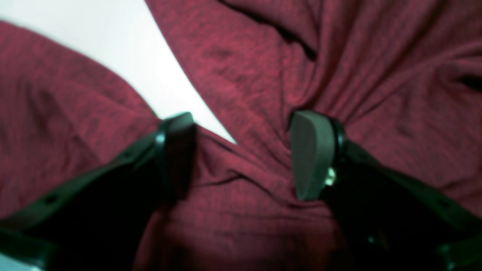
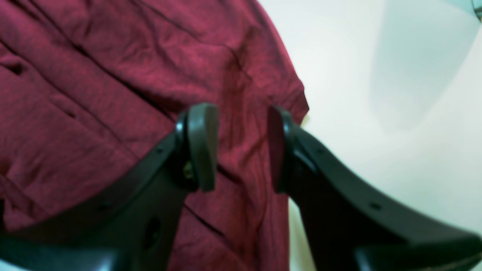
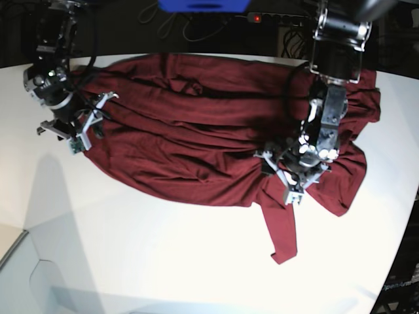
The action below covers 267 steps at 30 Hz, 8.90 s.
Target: Layout the t-shirt on the table in an organized manner, then fold the t-shirt properly
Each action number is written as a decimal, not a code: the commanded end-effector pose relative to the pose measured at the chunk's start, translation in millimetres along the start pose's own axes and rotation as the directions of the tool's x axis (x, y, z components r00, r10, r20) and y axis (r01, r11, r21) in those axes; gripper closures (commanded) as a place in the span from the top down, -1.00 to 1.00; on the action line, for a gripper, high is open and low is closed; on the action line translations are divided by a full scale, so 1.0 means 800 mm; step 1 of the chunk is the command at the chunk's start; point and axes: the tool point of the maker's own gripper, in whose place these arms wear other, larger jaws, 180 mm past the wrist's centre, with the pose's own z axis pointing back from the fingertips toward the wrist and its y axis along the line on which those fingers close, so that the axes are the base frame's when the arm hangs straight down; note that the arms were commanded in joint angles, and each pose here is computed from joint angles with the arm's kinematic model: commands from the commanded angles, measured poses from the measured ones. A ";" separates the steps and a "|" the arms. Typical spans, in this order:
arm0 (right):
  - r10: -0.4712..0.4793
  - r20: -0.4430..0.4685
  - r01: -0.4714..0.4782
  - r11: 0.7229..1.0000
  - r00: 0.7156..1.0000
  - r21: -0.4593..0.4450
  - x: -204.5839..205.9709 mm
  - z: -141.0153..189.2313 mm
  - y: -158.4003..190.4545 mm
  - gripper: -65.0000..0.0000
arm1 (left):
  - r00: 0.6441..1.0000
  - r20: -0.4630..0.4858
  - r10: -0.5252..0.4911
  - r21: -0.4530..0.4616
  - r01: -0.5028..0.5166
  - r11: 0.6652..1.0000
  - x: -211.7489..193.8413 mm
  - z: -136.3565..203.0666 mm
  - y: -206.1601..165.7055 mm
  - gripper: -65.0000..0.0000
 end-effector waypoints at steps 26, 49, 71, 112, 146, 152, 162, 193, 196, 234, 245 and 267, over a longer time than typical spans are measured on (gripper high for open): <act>0.008 0.048 -0.008 1.000 0.999 -0.008 0.017 0.003 -0.006 -0.30 | 0.970 0.243 0.007 0.057 -0.021 0.998 0.146 -0.016 0.046 0.21; 0.079 0.124 -0.103 0.974 0.989 0.204 0.148 -0.126 0.044 -0.16 | 0.971 0.239 0.006 0.013 -0.009 1.000 0.036 0.036 0.008 0.20; -0.062 0.056 0.043 0.956 0.997 0.289 0.122 -0.194 0.039 -0.15 | 0.991 0.125 0.040 0.004 -0.041 0.999 -0.030 0.021 0.004 0.20; -0.208 0.207 0.226 0.972 0.956 -0.069 0.019 0.004 -0.024 -1.00 | 0.951 0.302 0.066 -0.046 -0.055 0.997 0.051 0.051 -0.030 0.21; -0.204 0.198 0.220 0.973 0.959 -0.064 0.018 0.002 -0.021 -1.00 | 0.924 0.348 0.159 0.017 -0.175 0.984 0.147 -0.089 0.028 0.21; -0.204 0.198 0.220 0.973 0.959 -0.064 0.018 0.002 -0.021 -1.00 | 0.938 0.322 0.127 0.015 -0.139 0.990 0.132 -0.094 0.017 0.05; -0.204 0.199 0.220 0.973 0.958 -0.064 0.018 0.002 -0.022 -1.00 | 0.917 0.384 0.111 0.052 -0.141 0.989 0.151 -0.076 0.054 -0.97; -0.221 0.159 0.231 0.971 0.962 -0.053 -0.001 -0.011 -0.024 -1.00 | 0.903 0.374 -0.210 0.294 0.100 0.951 0.225 0.040 0.155 -0.96; -0.222 0.159 0.233 0.971 0.962 -0.056 -0.002 -0.010 -0.025 -1.00 | 0.926 0.275 -0.259 0.327 0.164 0.931 0.203 0.010 0.150 -0.70; -0.152 0.332 0.200 0.973 0.931 -0.117 0.112 -0.031 -0.111 -1.00 | 0.965 0.231 -0.127 0.312 0.050 0.949 0.064 -0.027 0.157 -0.05; -0.123 0.395 0.193 0.971 0.910 -0.143 0.161 -0.031 -0.148 -1.00 | 0.946 0.308 -0.104 0.306 0.005 0.952 0.106 -0.044 0.174 -0.05; -0.162 0.389 0.232 0.963 0.907 -0.140 0.217 -0.077 -0.194 -0.38 | 0.883 0.469 -0.028 0.381 -0.173 0.908 0.177 0.028 0.242 -0.05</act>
